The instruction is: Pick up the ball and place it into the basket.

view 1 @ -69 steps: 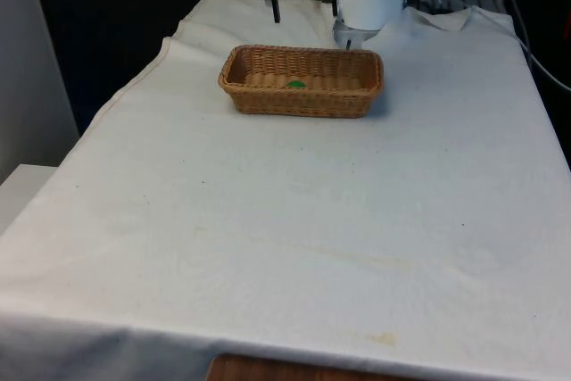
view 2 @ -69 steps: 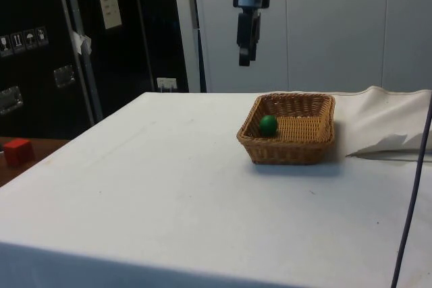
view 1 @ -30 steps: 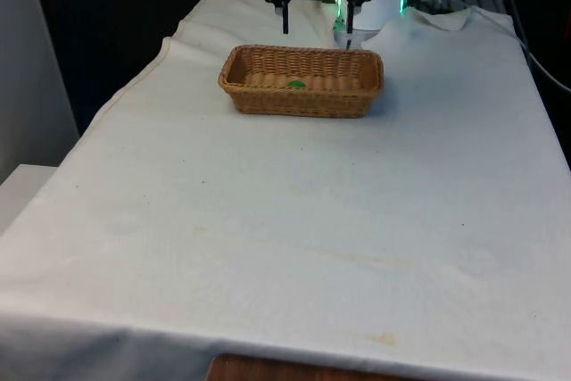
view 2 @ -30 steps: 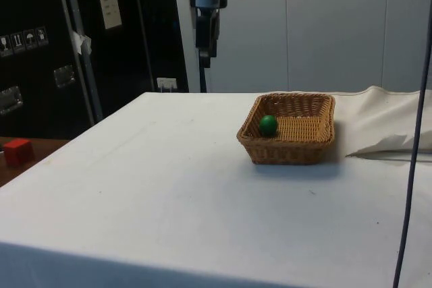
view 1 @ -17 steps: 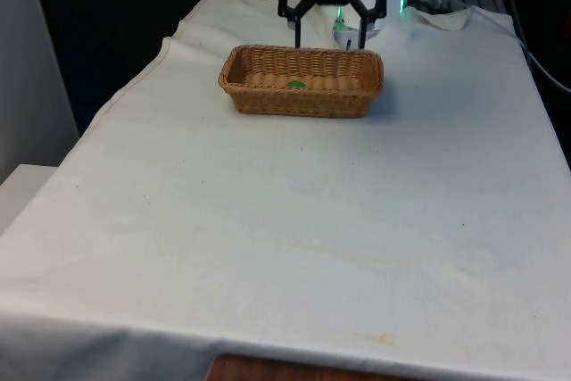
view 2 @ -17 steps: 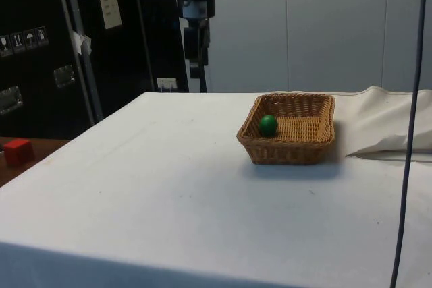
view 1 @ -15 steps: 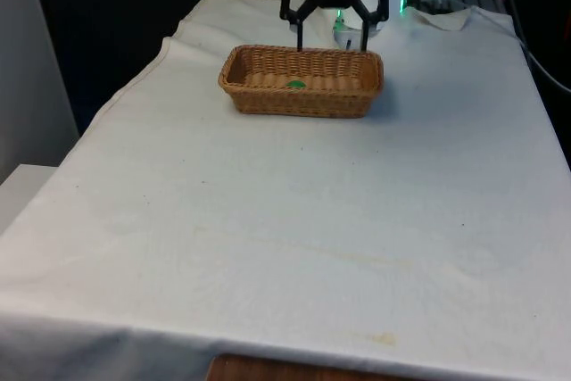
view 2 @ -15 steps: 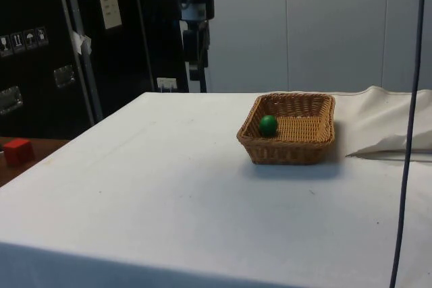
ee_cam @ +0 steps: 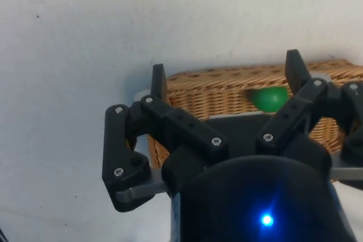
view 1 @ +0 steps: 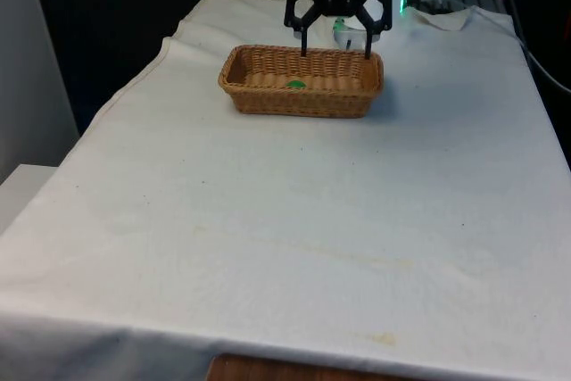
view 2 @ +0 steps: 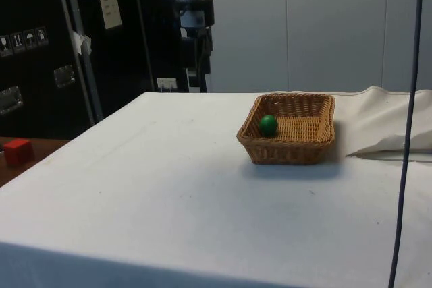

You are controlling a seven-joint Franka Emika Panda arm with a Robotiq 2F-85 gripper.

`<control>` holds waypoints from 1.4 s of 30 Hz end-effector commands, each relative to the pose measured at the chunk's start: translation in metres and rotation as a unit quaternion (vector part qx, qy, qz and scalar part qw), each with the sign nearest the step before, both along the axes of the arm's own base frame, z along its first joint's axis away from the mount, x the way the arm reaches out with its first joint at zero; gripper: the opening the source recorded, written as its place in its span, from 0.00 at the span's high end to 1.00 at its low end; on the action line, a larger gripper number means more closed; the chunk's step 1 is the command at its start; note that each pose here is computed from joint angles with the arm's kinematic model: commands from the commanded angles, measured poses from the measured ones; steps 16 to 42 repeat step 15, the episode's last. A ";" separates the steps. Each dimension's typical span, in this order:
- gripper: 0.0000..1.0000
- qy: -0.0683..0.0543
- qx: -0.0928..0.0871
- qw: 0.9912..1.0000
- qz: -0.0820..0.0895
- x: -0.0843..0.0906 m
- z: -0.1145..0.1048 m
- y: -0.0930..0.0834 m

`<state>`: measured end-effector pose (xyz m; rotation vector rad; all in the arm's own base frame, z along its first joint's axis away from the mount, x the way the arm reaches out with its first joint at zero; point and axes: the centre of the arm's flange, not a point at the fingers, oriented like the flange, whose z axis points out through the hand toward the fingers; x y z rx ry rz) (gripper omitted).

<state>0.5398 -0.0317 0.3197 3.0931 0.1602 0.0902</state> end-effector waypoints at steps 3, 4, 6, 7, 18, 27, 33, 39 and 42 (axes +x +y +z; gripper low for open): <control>0.00 0.002 0.006 1.000 -0.012 0.000 -0.001 0.000; 0.00 0.001 0.008 1.000 -0.014 0.000 0.000 0.000; 0.00 -0.001 0.007 1.000 -0.015 0.000 0.000 -0.001; 0.00 0.001 0.010 1.000 -0.020 -0.001 -0.001 -0.001; 0.00 0.000 0.011 0.999 -0.030 -0.001 -0.001 -0.002; 0.00 0.000 0.011 0.999 -0.030 -0.001 -0.001 -0.002; 0.00 0.000 0.011 0.999 -0.030 -0.001 -0.001 -0.002; 0.00 0.000 0.011 0.999 -0.030 -0.001 -0.001 -0.002; 0.00 0.000 0.011 0.999 -0.030 -0.001 -0.001 -0.002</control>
